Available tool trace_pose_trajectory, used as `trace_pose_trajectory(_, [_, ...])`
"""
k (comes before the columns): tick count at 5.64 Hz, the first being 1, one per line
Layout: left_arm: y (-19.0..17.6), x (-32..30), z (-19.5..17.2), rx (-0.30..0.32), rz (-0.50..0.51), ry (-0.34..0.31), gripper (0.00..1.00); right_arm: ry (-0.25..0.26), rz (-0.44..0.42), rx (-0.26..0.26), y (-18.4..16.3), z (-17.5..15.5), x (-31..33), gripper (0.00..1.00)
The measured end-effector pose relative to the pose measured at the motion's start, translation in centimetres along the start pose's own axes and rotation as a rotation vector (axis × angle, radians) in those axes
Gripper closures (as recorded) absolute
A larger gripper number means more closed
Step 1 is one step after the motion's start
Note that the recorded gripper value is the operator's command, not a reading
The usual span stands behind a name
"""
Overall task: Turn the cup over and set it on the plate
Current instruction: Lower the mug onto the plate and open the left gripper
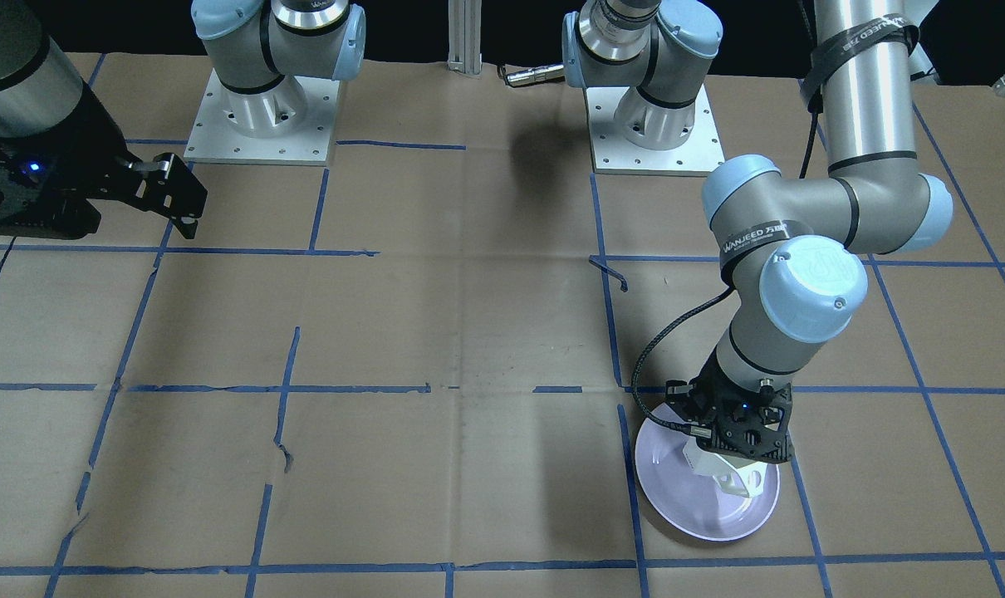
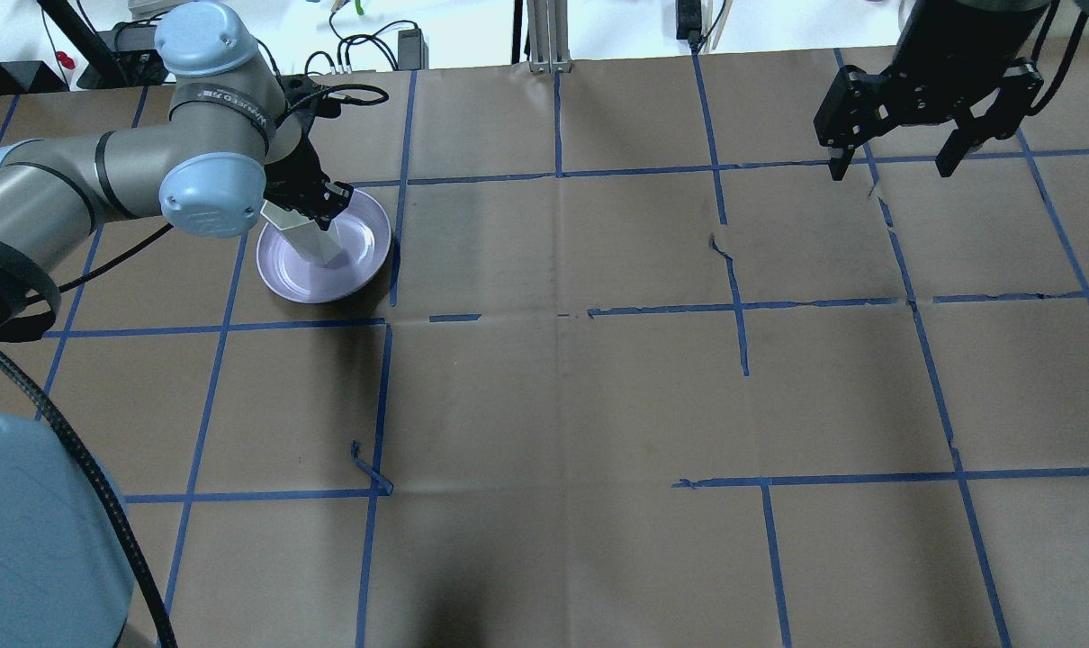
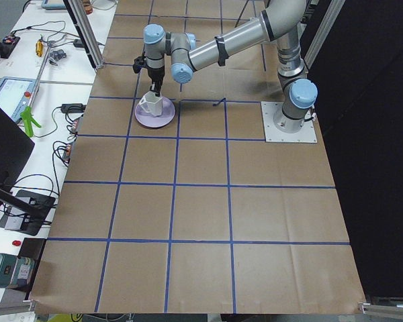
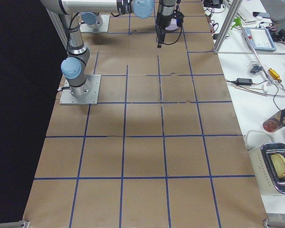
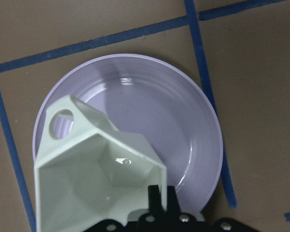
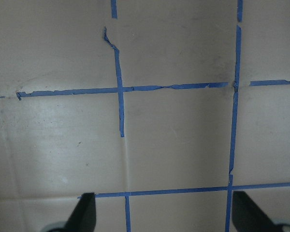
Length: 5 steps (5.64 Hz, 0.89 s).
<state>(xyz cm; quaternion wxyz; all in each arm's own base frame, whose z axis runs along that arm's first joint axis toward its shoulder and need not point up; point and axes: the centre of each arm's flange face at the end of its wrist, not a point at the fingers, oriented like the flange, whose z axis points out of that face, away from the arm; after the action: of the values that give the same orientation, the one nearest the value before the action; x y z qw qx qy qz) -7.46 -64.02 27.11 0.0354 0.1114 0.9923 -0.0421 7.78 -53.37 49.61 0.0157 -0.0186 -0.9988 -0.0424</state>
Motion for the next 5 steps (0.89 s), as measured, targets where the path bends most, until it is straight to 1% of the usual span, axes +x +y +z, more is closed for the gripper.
trace_pose_trajectory(1, [-0.22, -0.13, 0.19, 0.016, -0.002, -0.007, 0.64, 0.0, 0.0, 0.0, 0.0, 0.0, 0.0, 0.0])
trace_pose_trajectory(2, [-0.37, -0.22, 0.34, 0.03, -0.01, -0.009, 0.2, 0.0, 0.0, 0.0, 0.0, 0.0, 0.0, 0.0])
trace_pose_trajectory(3, [-0.5, -0.28, 0.59, 0.04, -0.016, -0.007, 0.02, 0.0, 0.0, 0.0, 0.0, 0.0, 0.0, 0.0])
trace_pose_trajectory(5, [-0.56, -0.31, 0.77, 0.044, -0.017, -0.003, 0.02, 0.0, 0.0, 0.0, 0.0, 0.0, 0.0, 0.0])
